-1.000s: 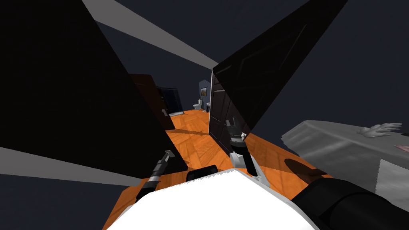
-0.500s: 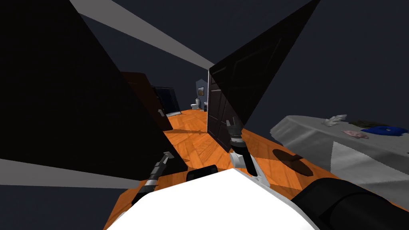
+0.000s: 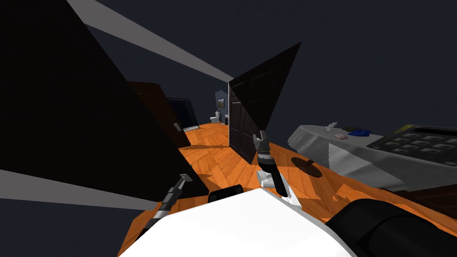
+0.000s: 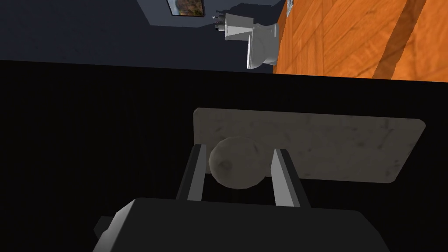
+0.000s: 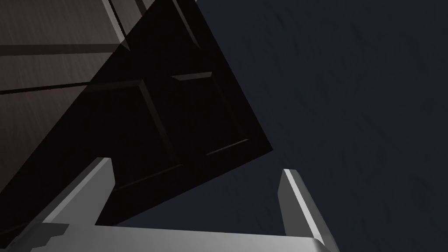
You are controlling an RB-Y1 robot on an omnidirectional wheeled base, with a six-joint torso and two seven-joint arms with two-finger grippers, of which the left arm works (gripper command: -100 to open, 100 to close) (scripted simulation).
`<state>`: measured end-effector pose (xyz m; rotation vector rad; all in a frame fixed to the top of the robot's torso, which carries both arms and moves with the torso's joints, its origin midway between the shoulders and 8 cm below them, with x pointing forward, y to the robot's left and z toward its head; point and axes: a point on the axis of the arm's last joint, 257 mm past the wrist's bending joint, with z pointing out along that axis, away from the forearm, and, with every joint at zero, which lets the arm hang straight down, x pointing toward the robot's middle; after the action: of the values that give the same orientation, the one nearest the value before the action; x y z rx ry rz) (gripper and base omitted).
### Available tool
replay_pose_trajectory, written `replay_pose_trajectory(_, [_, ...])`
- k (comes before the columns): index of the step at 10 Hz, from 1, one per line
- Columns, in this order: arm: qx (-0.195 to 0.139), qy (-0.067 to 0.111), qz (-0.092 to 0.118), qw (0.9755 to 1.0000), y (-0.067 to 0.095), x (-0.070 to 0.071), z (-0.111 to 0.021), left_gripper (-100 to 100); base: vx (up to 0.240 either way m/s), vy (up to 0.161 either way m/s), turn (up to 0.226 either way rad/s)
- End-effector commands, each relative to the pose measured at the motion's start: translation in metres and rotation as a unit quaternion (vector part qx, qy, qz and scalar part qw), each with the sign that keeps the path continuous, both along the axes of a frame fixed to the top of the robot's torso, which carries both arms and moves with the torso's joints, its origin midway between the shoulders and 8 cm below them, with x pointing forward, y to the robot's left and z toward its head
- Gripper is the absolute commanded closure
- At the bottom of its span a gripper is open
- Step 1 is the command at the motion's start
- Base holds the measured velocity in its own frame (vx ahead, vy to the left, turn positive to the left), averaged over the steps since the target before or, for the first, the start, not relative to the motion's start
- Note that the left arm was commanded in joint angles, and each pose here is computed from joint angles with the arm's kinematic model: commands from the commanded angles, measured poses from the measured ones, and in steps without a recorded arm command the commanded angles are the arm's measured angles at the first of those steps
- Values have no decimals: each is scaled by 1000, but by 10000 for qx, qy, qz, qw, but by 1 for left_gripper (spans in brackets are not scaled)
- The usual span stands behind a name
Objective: Pull the door open
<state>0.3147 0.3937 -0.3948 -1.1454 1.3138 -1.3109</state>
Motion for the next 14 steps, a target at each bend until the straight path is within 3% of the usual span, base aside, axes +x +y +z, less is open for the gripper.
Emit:
replay_pose_trajectory(1, [0, 0, 0, 10000, 0, 0, 0, 100, -99, 39, -47])
replay_pose_trajectory(14, [15, -31, 354, 9994, -11, 69, 2, 100, -214, 80, -172])
